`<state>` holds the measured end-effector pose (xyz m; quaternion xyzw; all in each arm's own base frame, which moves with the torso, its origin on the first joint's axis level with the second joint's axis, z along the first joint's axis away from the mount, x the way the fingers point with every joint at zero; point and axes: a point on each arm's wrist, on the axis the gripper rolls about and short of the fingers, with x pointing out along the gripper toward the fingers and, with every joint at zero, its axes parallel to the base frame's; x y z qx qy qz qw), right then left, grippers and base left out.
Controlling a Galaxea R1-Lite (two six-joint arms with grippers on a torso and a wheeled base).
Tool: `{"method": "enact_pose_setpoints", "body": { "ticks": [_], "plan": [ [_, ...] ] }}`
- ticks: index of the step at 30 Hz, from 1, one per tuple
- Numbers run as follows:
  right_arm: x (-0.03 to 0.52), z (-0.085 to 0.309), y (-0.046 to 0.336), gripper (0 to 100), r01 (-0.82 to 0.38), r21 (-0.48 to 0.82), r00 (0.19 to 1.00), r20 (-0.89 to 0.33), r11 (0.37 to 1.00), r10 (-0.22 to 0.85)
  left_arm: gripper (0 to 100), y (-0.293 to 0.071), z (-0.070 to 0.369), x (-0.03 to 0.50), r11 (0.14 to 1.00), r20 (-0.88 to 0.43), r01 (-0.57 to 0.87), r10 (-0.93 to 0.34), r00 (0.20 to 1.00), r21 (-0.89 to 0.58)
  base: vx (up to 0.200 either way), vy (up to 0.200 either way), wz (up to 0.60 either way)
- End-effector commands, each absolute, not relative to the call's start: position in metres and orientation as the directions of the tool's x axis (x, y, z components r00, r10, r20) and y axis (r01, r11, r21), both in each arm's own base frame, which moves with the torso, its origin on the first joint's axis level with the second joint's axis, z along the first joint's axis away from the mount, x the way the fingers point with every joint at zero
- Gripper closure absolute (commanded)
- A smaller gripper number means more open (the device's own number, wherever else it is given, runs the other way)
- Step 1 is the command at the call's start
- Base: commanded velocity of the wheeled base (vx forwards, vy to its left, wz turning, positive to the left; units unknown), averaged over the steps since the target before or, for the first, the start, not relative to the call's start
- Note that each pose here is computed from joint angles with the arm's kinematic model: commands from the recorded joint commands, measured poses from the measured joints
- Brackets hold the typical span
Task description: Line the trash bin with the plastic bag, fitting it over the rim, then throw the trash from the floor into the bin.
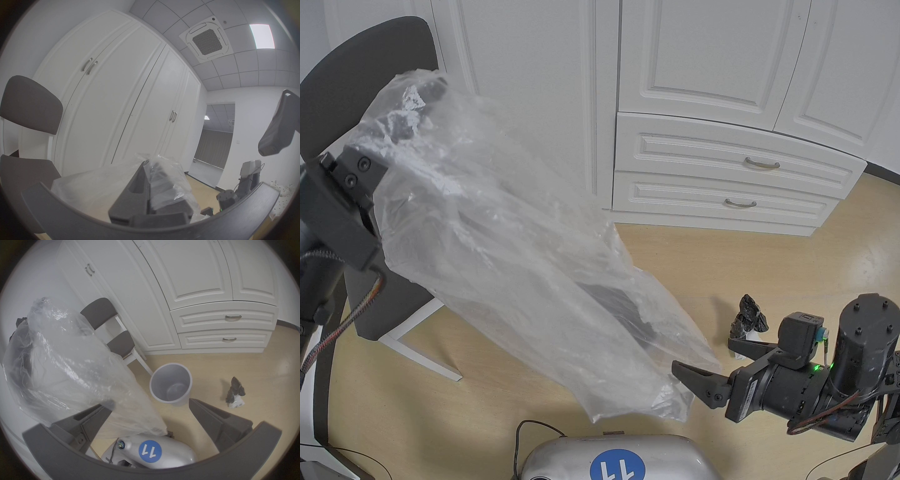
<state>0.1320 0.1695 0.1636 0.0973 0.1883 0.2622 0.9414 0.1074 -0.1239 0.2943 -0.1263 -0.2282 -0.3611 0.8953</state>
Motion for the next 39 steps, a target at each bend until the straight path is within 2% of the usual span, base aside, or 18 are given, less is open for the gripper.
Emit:
{"method": "enact_pose_setpoints", "body": {
  "ticks": [1,5,16,20,33,39],
  "plan": [
    [0.133,0.153,0.181,0,-0.463,0.281,0.773,-0.336,0.841,0.538,100,-0.125,0.297,0.108,0.71,0.509,0.701,-0.58,0.636,-0.066,0.0,0.0,0.0],
    [0.131,0.155,0.188,0,-0.462,0.32,0.775,-0.307,0.827,0.552,100,-0.127,0.299,0.11,0.71,0.512,0.701,-0.579,0.635,-0.068,0.0,0.0,0.0],
    [0.151,0.144,0.22,0,-0.401,0.41,0.859,-0.143,0.819,0.492,100,-0.124,0.319,0.11,0.734,0.581,0.668,-0.493,0.648,-0.123,0.0,0.0,0.0],
    [0.154,0.142,0.224,0,-0.388,0.418,0.873,-0.119,0.821,0.473,100,-0.125,0.321,0.111,0.73,0.592,0.671,-0.485,0.644,-0.13,0.0,0.0,0.0],
    [0.16,0.166,0.231,0,-0.372,0.492,0.908,0.018,0.787,0.418,100,-0.124,0.322,0.112,0.751,0.61,0.646,-0.45,0.652,-0.136,0.0,0.0,0.0],
    [0.163,0.171,0.232,0,-0.297,0.454,0.946,0.024,0.84,0.322,100,-0.119,0.323,0.113,0.774,0.617,0.621,-0.431,0.659,-0.123,0.0,0.0,0.0]
  ]
}}
